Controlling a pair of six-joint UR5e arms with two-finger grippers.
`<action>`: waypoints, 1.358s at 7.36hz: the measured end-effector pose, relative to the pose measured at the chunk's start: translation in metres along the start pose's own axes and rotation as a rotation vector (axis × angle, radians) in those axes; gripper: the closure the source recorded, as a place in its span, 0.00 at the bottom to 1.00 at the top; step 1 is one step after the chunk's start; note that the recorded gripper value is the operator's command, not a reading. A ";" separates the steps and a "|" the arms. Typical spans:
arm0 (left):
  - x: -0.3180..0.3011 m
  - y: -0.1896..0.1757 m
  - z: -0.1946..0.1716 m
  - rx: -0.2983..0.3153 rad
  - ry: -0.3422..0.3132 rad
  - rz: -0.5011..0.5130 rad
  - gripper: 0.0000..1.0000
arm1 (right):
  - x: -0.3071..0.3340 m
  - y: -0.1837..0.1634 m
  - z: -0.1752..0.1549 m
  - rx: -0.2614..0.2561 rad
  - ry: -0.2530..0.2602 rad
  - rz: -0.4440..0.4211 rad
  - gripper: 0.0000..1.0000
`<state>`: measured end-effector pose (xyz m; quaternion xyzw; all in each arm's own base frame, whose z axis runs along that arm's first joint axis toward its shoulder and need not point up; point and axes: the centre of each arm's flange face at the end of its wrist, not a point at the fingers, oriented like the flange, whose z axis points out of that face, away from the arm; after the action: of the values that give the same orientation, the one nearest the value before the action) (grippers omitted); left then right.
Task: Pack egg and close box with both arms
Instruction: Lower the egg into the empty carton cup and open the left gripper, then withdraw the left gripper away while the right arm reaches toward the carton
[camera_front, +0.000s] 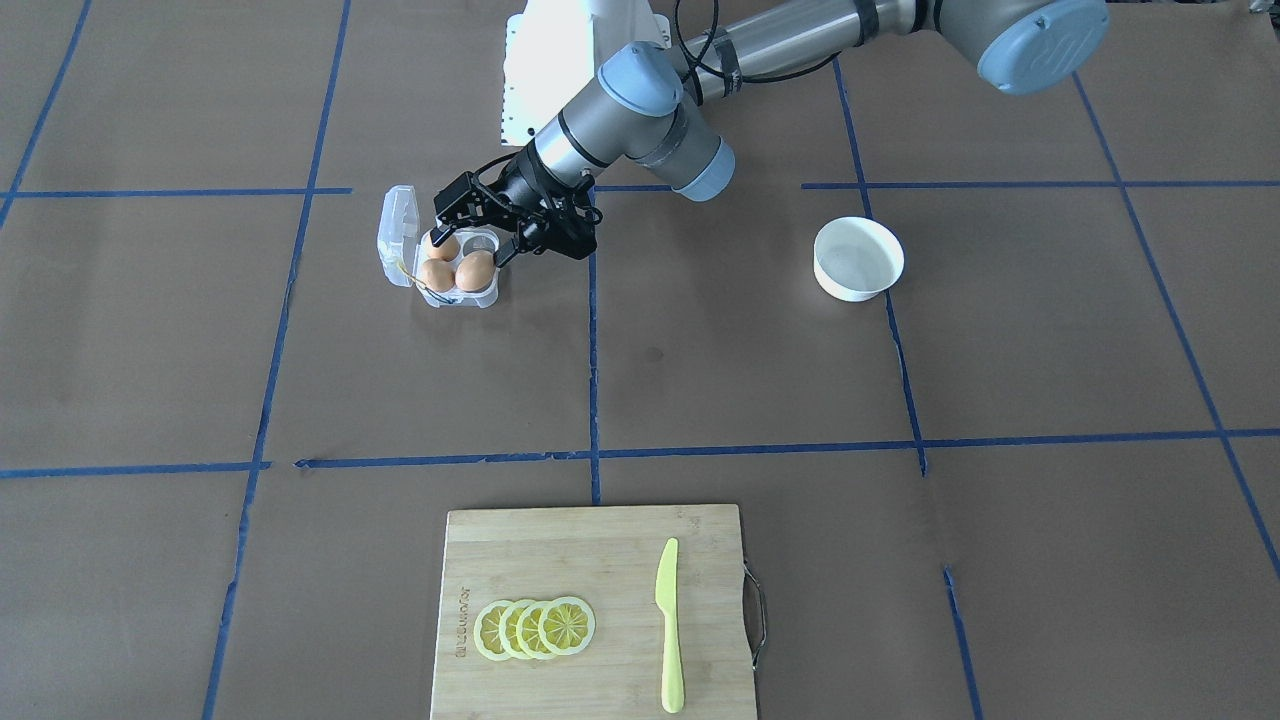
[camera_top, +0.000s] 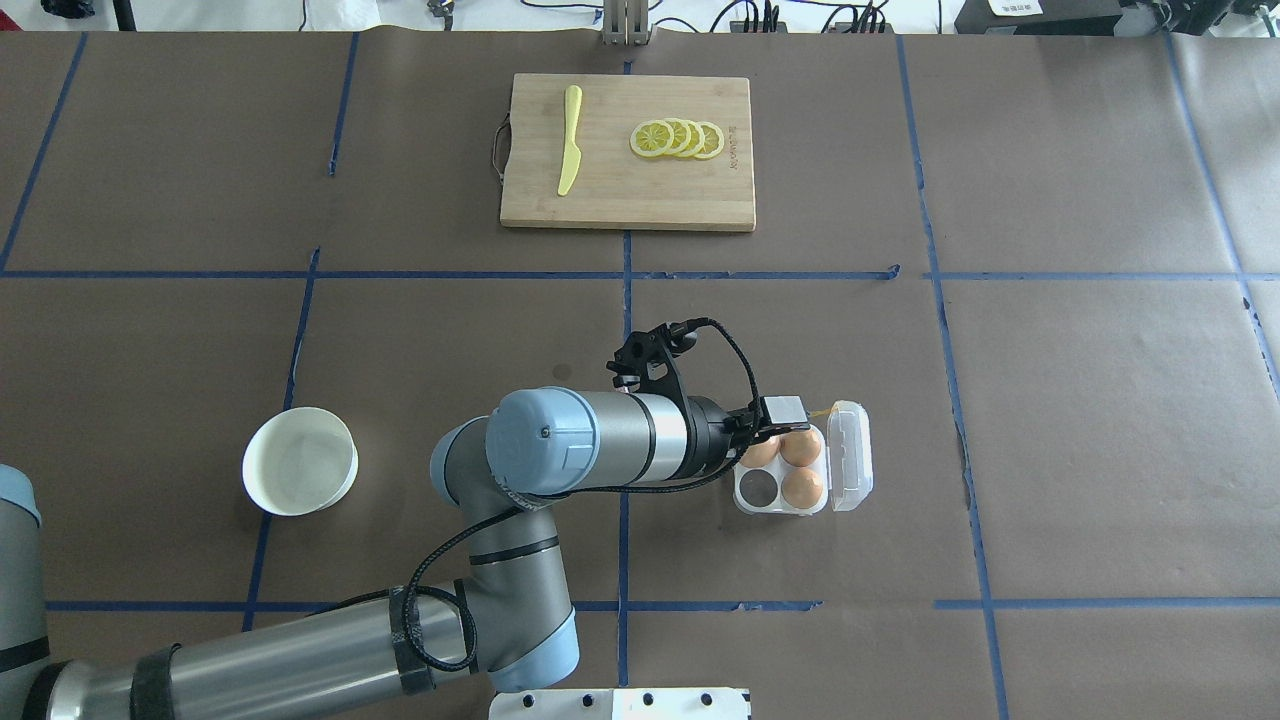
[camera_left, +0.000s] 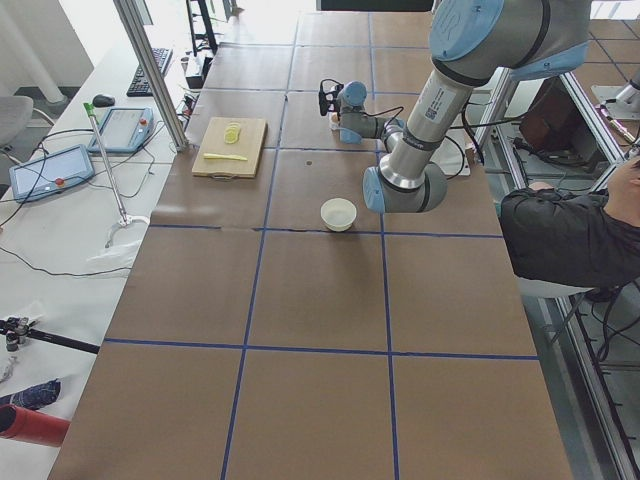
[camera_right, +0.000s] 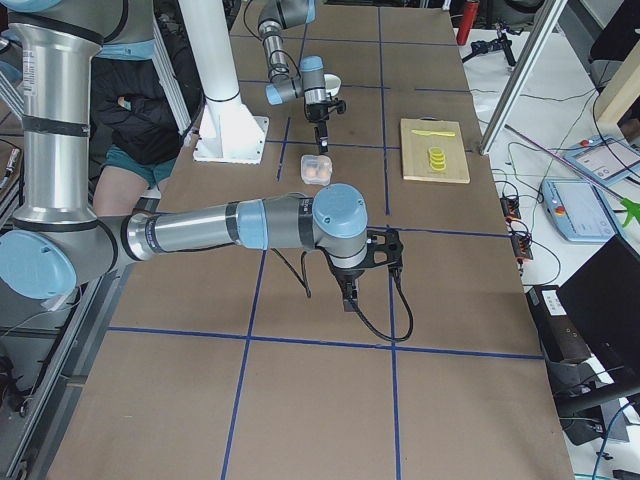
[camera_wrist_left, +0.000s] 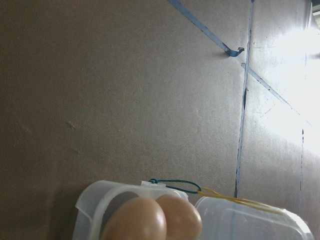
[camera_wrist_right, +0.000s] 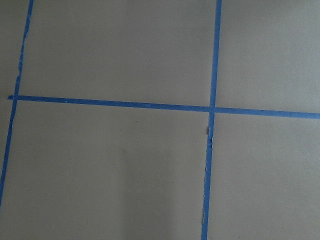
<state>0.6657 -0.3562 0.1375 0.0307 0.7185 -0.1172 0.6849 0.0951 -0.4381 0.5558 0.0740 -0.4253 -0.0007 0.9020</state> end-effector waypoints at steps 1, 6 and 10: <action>0.006 -0.012 -0.008 -0.005 0.005 0.011 0.00 | -0.002 0.000 0.000 0.000 -0.010 0.016 0.00; 0.032 -0.074 -0.080 -0.096 -0.181 0.064 0.00 | -0.092 -0.018 0.016 -0.007 -0.069 0.101 0.00; 0.026 -0.119 -0.185 -0.057 -0.394 0.116 0.00 | -0.231 -0.005 0.094 0.060 -0.159 0.205 0.76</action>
<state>0.4587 -0.4362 0.1334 0.0290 0.5708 -0.0608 0.8183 -0.1248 -0.4405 0.4368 0.0566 -0.5005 0.0985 0.8582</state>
